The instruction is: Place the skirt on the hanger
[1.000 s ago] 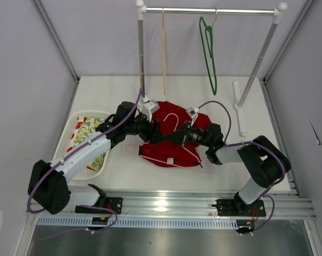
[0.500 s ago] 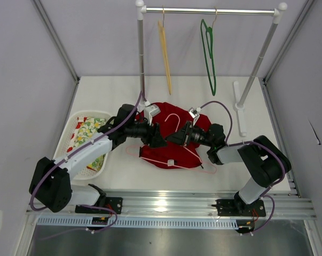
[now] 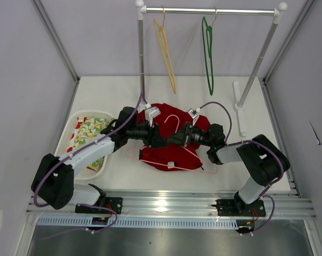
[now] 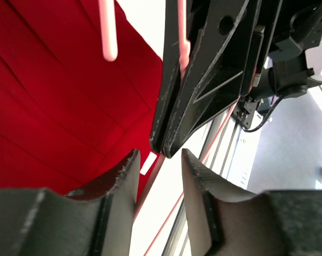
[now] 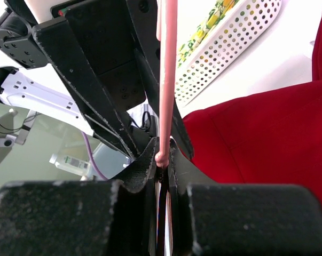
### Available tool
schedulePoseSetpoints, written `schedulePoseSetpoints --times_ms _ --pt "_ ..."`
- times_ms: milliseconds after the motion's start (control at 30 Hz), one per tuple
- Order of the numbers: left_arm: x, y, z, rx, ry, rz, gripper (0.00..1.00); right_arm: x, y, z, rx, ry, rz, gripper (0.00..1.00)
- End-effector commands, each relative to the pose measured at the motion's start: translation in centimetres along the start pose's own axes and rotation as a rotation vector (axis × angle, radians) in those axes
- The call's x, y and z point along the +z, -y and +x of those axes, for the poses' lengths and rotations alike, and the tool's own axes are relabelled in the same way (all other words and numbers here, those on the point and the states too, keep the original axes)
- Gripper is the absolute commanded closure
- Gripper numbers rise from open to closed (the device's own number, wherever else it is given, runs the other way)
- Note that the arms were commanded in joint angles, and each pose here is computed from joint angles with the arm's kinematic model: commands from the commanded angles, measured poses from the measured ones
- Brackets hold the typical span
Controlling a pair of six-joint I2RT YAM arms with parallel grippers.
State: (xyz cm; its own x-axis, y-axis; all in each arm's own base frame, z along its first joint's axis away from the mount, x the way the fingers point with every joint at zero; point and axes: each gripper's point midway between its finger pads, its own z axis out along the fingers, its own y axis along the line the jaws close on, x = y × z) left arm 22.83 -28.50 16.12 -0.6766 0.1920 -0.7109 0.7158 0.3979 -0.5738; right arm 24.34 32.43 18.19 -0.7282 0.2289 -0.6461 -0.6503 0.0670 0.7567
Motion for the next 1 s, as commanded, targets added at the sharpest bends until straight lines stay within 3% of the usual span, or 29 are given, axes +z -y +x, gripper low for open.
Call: schedulePoseSetpoints --times_ms 0,100,333,500,700,833,967 --pt "0.4 1.3 -0.8 0.028 0.038 0.084 0.62 0.4 -2.3 -2.2 -0.089 0.052 -0.102 1.00" --pt "0.6 1.3 -0.5 0.023 0.039 0.092 0.69 0.4 -2.3 -2.2 -0.087 0.053 -0.100 1.00" --pt "0.6 1.3 -0.4 0.023 0.037 0.095 0.99 0.2 -1.6 -2.2 -0.091 0.061 -0.067 1.00" --pt "0.6 1.3 -0.4 0.032 0.039 0.090 1.00 0.2 -0.6 -2.1 -0.116 0.050 0.004 1.00" --pt "0.5 1.4 -0.5 0.042 0.040 0.097 1.00 -0.2 0.6 -2.6 -0.174 0.064 0.140 0.54" --pt "0.6 1.6 -0.3 0.046 0.034 0.107 1.00 -0.4 1.3 -3.2 -0.195 0.078 0.209 0.41" --pt "0.6 1.7 -0.2 0.053 0.032 0.110 1.00 -0.5 1.7 -3.6 -0.198 0.087 0.245 0.37"
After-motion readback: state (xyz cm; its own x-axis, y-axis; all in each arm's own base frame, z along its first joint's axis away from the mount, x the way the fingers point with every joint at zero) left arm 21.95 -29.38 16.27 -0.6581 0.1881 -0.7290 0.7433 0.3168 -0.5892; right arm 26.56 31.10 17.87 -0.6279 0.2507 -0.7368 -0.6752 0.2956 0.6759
